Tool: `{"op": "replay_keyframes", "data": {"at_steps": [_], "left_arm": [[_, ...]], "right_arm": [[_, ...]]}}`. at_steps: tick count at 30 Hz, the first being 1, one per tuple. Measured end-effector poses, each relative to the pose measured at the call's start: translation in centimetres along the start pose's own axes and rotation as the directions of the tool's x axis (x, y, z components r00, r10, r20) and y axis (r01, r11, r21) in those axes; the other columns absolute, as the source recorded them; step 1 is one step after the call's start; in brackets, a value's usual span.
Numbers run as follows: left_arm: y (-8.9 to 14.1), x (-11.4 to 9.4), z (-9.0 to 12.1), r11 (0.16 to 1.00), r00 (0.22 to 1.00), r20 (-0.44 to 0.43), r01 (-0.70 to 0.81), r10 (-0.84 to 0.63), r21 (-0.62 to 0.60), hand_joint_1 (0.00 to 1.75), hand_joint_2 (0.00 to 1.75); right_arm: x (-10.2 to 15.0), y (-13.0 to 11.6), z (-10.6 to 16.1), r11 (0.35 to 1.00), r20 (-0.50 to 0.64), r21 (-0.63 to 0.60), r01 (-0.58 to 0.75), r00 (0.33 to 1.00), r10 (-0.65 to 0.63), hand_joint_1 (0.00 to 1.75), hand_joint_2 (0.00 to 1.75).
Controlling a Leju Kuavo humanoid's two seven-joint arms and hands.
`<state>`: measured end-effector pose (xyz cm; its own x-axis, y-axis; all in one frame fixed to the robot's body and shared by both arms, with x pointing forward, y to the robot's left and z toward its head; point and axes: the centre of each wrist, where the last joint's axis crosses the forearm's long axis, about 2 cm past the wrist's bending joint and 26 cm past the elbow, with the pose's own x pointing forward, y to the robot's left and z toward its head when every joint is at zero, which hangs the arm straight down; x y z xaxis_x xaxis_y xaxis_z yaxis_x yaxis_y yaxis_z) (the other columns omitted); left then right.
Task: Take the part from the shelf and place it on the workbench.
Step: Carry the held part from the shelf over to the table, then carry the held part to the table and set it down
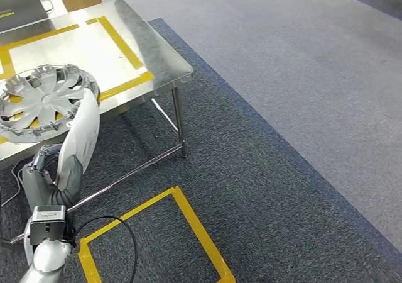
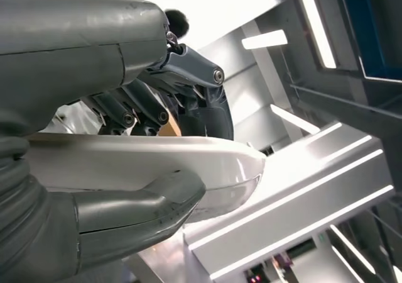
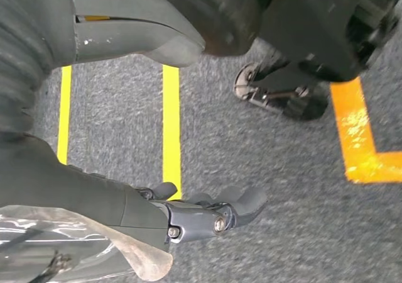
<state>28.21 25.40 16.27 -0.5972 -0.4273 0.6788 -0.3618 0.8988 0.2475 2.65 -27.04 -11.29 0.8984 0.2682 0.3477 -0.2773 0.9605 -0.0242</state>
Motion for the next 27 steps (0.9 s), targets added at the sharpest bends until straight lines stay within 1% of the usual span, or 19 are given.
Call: {"op": "replay_keyframes", "data": {"at_steps": [27], "left_arm": [[0.06,0.00,-0.29,1.000,1.000,0.009,-0.001,0.001,-0.003,1.75,1.75]], "right_arm": [[0.17,0.32,-0.03,1.000,0.012,0.005,-0.010,1.000,0.010,0.00,1.75]]}}
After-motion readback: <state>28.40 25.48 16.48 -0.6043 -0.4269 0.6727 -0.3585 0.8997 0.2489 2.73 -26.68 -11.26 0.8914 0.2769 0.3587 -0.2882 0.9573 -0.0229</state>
